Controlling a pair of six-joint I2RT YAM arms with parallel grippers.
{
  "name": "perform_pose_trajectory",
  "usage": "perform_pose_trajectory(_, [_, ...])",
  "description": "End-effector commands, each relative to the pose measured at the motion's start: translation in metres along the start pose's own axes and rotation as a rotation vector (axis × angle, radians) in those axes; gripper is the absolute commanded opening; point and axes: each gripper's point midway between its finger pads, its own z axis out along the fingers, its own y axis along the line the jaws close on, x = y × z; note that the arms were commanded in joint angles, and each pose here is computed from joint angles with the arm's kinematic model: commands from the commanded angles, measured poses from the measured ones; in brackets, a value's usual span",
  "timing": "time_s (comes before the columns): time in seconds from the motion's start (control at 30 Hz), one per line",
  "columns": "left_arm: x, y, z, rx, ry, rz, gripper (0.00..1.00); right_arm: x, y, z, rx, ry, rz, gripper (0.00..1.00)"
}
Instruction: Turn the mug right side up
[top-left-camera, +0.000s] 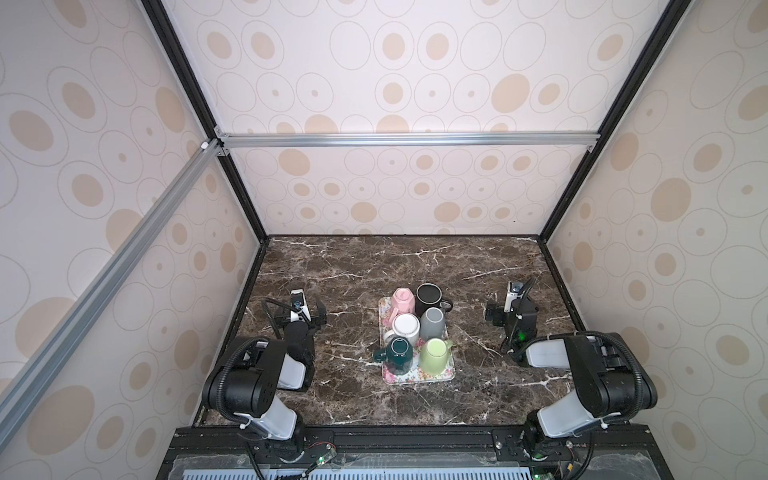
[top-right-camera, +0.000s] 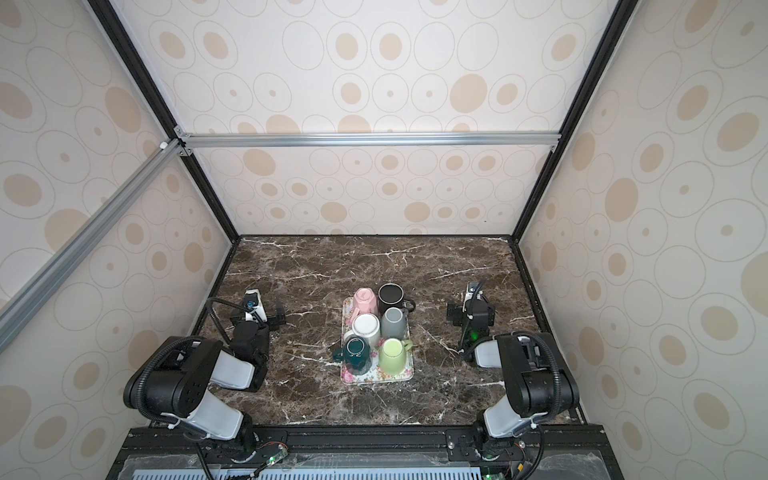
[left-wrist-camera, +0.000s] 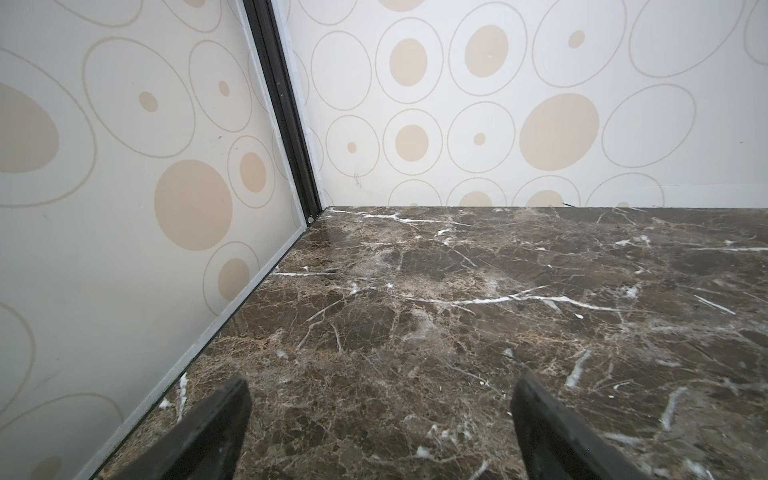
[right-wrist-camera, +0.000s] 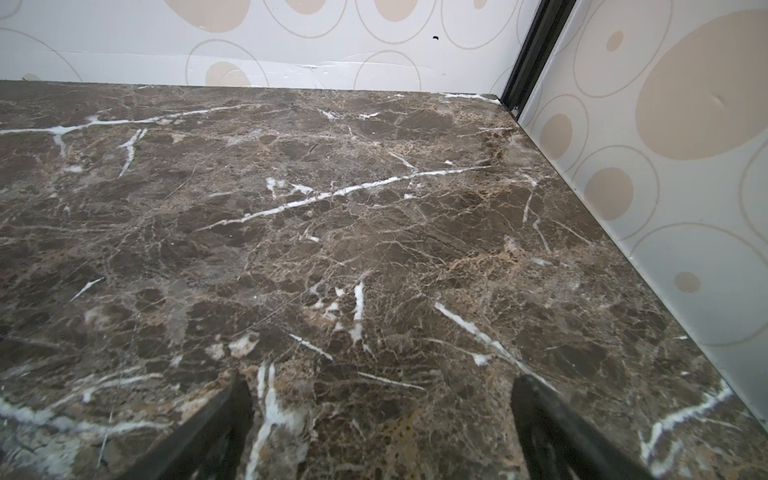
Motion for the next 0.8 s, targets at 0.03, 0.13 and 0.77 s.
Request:
perform_pose_trajectory(0.03, [-0.007, 0.003, 0.005, -0.011, -0.022, -0.02, 0.98, -0.01, -0.001, 0.0, -0.001, -0.021, 0.009, 1.0])
perform_pose_trajectory(0.13, [-0.013, 0.005, 0.0, -0.025, -0.044, -0.02, 0.98, -0.022, -0.008, -0.002, 0.04, -0.037, 0.02, 1.0])
perform_pose_trajectory(0.77, [-0.027, -0.071, 0.007, 0.097, 0.354, -0.009, 0.98, -0.077, 0.059, -0.071, -0.179, 0.317, 0.035, 1.0])
